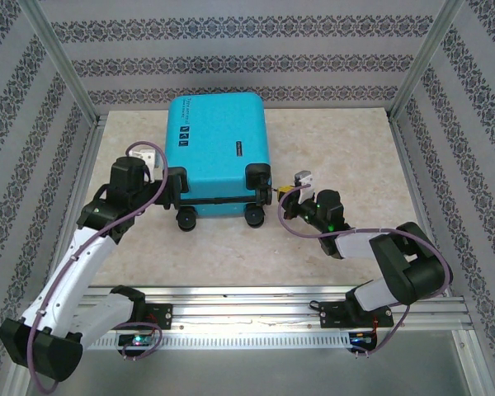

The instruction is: Pack the luggage

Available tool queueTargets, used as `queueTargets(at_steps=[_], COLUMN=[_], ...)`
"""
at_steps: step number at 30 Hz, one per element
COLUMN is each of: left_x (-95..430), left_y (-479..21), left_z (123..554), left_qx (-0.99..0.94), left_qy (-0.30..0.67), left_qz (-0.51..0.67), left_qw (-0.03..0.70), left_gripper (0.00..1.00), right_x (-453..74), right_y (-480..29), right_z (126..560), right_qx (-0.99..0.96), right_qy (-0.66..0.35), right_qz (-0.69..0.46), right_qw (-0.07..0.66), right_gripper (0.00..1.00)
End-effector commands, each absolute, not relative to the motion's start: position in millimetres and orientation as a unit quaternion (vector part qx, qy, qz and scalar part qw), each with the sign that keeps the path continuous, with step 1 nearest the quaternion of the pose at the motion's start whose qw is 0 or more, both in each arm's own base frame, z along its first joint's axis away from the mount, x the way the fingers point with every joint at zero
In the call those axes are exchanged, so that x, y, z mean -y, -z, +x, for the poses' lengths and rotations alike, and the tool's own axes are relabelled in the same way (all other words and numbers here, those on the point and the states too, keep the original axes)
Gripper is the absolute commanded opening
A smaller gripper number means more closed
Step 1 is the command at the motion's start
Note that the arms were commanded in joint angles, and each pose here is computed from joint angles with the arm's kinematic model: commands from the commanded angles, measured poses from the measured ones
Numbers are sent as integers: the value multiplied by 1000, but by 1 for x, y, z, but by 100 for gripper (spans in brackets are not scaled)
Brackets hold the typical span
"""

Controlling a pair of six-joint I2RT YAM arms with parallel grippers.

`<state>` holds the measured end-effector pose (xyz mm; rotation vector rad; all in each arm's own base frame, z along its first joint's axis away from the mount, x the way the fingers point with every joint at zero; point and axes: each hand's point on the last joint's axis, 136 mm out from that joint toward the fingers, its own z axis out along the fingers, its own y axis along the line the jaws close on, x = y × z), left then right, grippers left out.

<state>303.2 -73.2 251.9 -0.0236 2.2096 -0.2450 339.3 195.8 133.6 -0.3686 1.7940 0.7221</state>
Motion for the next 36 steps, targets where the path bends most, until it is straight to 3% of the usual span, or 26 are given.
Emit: queueTargets(at_steps=[1,5,20,27,36], left_x=[88,133,303,337,345], left_y=[-274,-274,-237,-228,-198], left_z=[306,307,304,308,320], left_qx=[-871,-850,-857,-865,-897], left_qy=[165,242,281,282,215], left_qz=[-30,-26,57,81,86], left_qw=[463,466,428,407,376], left_gripper=[70,71,76,77,77], right_x=[-187,-189,-187,-182,-176], right_y=[-155,-153,-153,-150,-150], right_z=[358,360,359,356,354], right_qx=[-740,-742,-751,-753,-753], right_qy=[-293,-298,-302,-299,-295], right_qz=[-134,-133,-130,-125,-120], right_qw=[590,586,572,572,576], right_gripper=[0,0,0,0,0])
